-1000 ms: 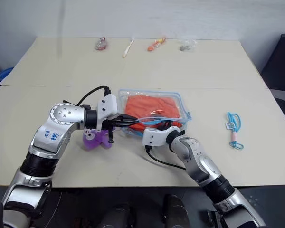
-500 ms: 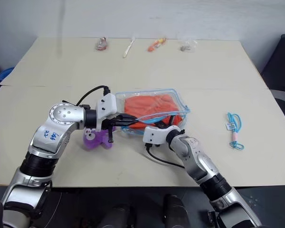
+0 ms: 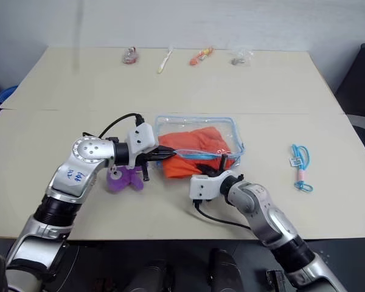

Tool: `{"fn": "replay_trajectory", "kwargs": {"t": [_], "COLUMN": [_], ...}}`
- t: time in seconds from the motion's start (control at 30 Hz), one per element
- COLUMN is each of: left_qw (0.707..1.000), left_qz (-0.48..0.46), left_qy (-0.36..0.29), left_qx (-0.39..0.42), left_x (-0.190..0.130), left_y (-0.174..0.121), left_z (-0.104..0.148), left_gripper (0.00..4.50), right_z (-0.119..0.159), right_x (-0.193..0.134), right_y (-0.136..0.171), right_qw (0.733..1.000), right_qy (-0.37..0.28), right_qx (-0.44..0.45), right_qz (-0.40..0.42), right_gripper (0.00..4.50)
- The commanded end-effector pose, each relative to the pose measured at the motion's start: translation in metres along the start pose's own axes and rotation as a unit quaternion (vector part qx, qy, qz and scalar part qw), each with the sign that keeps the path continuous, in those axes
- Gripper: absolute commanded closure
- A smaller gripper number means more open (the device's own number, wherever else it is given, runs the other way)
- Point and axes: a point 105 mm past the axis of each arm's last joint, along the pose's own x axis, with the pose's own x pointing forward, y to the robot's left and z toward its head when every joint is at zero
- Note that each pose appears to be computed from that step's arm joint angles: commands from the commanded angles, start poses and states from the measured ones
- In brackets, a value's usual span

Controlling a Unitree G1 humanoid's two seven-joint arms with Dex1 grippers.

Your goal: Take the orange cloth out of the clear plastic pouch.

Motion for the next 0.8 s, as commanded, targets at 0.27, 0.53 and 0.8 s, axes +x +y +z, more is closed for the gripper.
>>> {"fn": "replay_trajectory", "kwargs": {"t": [0.27, 0.53, 0.8], "left_qw": [0.999, 0.999, 0.999], "left_qz": [0.023, 0.026, 0.019], "left_qy": [0.002, 0.010, 0.004], "left_qx": [0.031, 0.036, 0.026], "left_x": [0.009, 0.007, -0.001], "left_y": [0.010, 0.012, 0.008], "left_z": [-0.001, -0.007, -0.006], "left_gripper": [4.50, 4.50, 4.50], "right_z": [0.055, 0.052, 0.013], "right_x": [-0.043, -0.083, -0.138], "right_y": [-0.031, -0.058, -0.121], "right_qw": [0.990, 0.993, 0.997], "right_qy": [-0.132, -0.103, 0.034], "right_qx": [0.050, 0.056, 0.059], "right_qz": [0.001, 0.012, -0.038], "right_gripper": [4.47, 4.47, 4.47]}}
